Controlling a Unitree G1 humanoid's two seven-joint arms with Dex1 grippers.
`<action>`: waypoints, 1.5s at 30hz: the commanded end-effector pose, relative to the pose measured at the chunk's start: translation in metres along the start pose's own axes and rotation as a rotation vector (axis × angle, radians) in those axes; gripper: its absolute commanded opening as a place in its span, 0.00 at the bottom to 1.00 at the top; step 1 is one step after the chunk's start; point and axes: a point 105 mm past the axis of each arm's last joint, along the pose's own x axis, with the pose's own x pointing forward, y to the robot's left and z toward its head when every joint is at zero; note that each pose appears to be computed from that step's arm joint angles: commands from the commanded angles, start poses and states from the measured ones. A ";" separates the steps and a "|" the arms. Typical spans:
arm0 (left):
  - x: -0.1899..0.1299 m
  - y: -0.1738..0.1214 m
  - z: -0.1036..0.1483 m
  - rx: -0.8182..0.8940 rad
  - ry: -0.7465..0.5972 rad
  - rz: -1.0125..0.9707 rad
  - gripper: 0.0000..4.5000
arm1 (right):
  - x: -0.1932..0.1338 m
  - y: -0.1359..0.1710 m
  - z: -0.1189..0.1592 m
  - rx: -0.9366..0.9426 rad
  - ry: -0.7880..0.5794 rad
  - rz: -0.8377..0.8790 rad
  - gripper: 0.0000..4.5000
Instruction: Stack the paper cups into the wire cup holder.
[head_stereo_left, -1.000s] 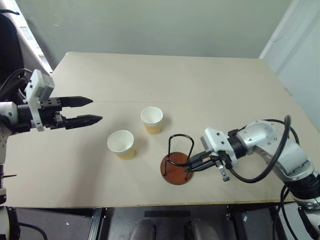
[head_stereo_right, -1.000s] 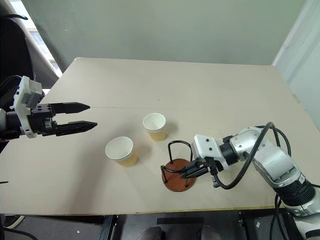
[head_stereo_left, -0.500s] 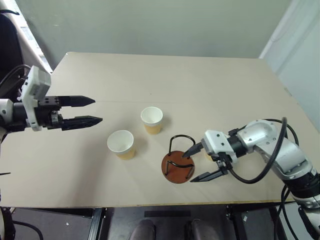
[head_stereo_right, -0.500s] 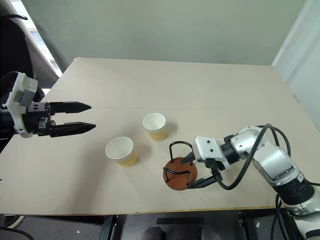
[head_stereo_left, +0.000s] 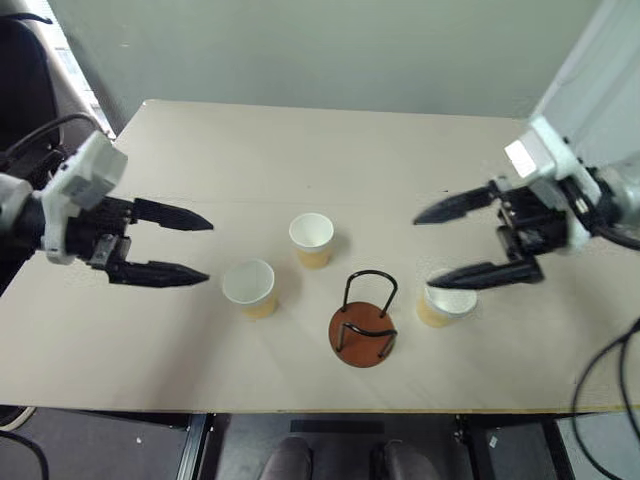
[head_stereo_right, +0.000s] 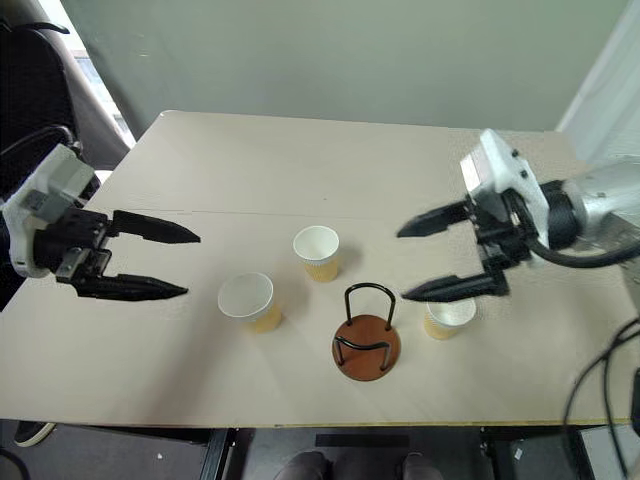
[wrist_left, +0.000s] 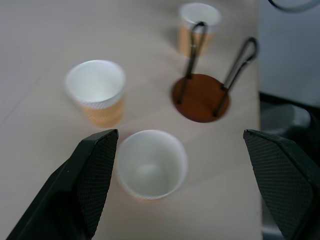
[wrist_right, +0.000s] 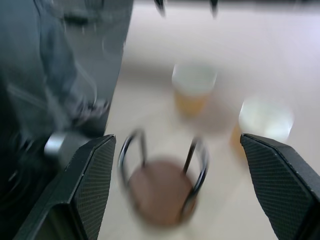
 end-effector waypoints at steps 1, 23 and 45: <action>0.005 -0.010 0.014 0.089 0.017 -0.069 0.96 | -0.003 0.006 -0.014 -0.004 0.090 -0.014 0.89; 0.009 -0.012 0.014 0.092 0.031 -0.048 0.96 | 0.038 -0.023 -0.099 -0.051 0.357 -0.053 0.70; 0.008 -0.007 0.011 0.087 0.026 -0.018 0.96 | -0.007 -0.012 0.019 -0.207 0.068 -0.012 0.01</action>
